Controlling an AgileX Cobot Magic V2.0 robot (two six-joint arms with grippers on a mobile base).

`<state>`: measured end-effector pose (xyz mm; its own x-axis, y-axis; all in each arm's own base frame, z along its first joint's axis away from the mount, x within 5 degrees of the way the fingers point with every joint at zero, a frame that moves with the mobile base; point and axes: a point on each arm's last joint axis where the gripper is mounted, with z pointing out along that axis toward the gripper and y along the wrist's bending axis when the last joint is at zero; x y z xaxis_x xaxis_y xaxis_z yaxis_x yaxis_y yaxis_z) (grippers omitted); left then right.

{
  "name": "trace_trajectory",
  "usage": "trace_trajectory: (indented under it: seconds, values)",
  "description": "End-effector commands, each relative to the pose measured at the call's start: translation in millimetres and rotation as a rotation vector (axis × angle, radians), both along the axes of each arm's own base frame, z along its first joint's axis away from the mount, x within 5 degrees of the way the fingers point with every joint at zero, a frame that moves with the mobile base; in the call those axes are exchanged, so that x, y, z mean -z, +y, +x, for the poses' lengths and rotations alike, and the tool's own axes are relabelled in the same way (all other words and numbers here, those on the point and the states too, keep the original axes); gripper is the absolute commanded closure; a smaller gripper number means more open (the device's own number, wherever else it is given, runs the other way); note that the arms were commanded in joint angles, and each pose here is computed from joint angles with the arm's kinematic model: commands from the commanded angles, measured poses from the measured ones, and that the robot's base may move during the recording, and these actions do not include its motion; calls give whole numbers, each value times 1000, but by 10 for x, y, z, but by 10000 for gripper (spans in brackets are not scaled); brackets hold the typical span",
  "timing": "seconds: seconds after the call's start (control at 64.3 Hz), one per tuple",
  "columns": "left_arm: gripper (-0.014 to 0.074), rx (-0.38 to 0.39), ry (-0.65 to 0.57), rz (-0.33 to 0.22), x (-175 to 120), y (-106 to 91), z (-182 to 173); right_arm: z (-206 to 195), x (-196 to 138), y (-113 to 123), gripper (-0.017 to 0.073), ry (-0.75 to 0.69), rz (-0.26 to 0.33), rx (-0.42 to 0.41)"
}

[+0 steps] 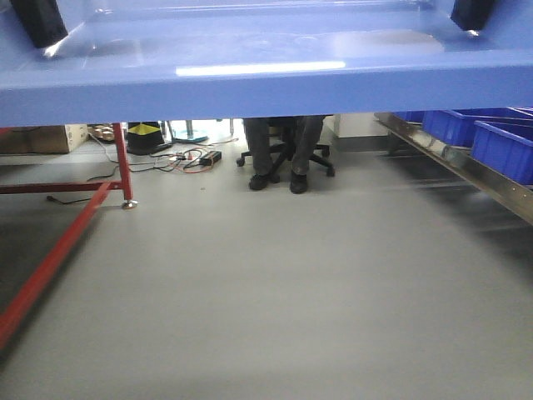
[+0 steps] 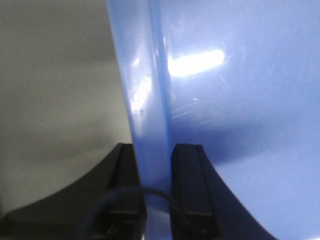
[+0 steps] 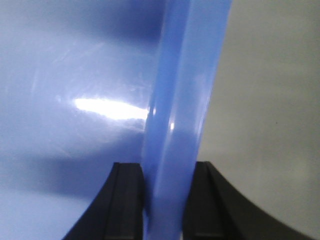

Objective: Grab blue tray and place on right shelf
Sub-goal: 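Hold the tray with both grippers while the base turns to the shelving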

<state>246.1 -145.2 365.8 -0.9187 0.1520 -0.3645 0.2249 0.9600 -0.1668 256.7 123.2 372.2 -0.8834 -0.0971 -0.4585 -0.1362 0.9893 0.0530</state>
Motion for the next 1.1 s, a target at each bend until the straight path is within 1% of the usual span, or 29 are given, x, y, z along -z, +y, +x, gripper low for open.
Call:
trace_trajectory:
  seconds: [0.0, 0.466, 1.088]
  values:
    - [642, 68, 51, -17, -133, -12, -184, -26, -239, 20, 503, -140, 69, -39]
    - [642, 73, 70, -50, -136, -40, -202, -26, -239, 20, 503, -140, 69, -39]
    - [642, 74, 71, -52, -137, -42, -204, -26, -239, 20, 503, -140, 69, -39]
